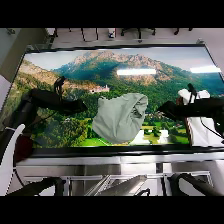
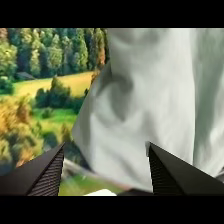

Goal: Fold the shirts.

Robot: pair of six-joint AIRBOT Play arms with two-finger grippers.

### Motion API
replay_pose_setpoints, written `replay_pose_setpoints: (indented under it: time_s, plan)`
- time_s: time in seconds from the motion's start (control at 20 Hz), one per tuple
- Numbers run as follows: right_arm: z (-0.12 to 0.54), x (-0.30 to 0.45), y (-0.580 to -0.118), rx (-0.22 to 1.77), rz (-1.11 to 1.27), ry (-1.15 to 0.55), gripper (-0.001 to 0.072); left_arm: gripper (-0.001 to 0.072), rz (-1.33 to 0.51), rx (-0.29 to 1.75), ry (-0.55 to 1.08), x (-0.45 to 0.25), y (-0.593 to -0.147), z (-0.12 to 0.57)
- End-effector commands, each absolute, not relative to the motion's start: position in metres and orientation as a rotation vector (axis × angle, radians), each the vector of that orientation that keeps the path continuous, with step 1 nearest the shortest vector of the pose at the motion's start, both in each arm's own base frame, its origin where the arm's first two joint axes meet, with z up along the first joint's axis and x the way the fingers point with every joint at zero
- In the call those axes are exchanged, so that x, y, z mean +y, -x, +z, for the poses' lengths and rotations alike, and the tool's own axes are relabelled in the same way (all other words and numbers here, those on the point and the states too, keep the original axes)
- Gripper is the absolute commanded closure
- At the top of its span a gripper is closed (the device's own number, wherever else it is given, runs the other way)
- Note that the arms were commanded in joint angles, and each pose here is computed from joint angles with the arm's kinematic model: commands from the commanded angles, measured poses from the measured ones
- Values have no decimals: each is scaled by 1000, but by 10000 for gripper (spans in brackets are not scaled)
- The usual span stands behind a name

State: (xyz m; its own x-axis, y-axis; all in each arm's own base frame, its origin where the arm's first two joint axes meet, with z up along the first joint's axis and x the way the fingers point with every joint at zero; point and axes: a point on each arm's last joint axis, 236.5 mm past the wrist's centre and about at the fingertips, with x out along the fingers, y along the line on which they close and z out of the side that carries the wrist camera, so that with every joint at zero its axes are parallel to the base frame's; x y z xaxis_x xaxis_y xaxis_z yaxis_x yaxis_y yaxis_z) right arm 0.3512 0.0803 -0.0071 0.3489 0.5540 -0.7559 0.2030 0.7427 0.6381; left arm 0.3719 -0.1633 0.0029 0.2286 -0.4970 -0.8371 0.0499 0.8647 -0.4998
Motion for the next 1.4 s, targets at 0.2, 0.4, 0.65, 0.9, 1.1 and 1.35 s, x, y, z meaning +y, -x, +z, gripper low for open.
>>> replay_pose_setpoints:
  time_s: [0.2, 0.4, 0.65, 0.9, 1.1, 1.35]
  plan:
    - [-78, 160, -406, 1303, 314, -669, 210, 160, -419, 1262, 569, -215, -439, -66]
    - [-87, 179, -432, 1324, 335, -674, 211, 159, -485, 1295, 527, -251, -460, -87]
    - [-82, 183, -430, 1349, 365, -670, 681, 692, -525, 1398, 520, -264, -456, -113]
    - [-49, 174, -434, 1303, 400, -658, 683, 694, -544, 1233, 523, -251, -479, -39]
    - [89, 142, -451, 1044, 477, -613, 684, 693, -543, 818, 524, -204, -497, 141]
    - [357, 111, -383, 410, 552, -333, 685, 694, -589, 195, 414, -151, -388, 414]
